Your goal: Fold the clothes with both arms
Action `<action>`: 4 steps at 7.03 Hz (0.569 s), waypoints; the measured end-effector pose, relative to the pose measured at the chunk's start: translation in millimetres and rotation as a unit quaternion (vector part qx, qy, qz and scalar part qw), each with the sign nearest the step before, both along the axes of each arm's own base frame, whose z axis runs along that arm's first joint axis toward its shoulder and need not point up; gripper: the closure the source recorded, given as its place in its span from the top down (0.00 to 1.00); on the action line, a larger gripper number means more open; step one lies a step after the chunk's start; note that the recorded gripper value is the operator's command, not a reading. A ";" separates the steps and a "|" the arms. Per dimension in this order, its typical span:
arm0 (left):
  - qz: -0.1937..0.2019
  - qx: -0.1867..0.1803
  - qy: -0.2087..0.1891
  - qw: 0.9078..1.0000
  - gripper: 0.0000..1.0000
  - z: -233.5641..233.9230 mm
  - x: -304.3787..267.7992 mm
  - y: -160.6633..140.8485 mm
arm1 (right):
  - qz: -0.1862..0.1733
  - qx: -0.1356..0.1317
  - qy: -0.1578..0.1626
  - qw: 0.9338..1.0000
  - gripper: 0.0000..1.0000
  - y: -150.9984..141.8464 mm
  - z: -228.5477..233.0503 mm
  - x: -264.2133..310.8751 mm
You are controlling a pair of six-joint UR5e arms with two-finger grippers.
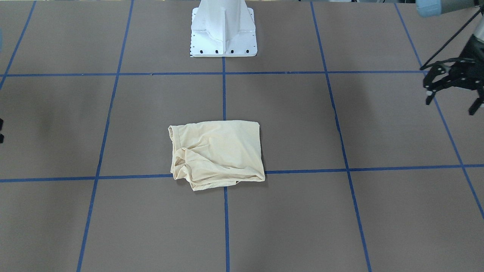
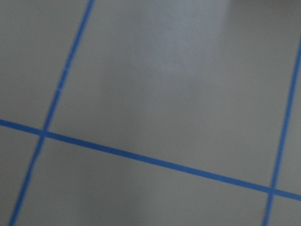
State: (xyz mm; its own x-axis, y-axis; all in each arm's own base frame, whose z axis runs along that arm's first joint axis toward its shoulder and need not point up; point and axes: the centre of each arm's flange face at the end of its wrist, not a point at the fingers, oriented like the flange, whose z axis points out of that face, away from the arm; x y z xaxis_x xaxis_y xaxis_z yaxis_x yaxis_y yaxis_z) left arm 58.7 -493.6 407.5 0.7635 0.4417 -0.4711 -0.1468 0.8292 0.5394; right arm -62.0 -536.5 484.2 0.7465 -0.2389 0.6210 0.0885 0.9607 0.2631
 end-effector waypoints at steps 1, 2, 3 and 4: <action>-0.016 -0.022 -0.011 1.000 1.00 40.9 -51.2 6.8 | -0.006 -0.020 0.010 1.000 1.00 35.0 56.2 48.1; -0.032 -0.051 -0.019 0.998 1.00 82.1 -86.4 14.3 | -0.002 -0.050 0.011 0.999 1.00 75.0 103.5 83.2; -0.041 -0.080 -0.025 0.996 1.00 121.0 -109.8 22.2 | 0.008 -0.083 0.001 0.997 1.00 111.9 137.3 104.3; -0.048 -0.103 -0.023 0.993 1.00 147.6 -125.6 27.8 | 0.016 -0.115 -0.013 0.993 1.00 136.5 158.3 112.7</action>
State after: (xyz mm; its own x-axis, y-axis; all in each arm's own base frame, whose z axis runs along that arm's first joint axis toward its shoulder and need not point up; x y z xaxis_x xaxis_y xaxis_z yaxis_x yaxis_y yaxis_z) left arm -66.9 -465.8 555.1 0.8200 0.2635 -0.5081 -0.0820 0.9326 0.3514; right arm 50.7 -400.0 642.5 0.7342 -0.0650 0.6758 0.0530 0.9979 0.0384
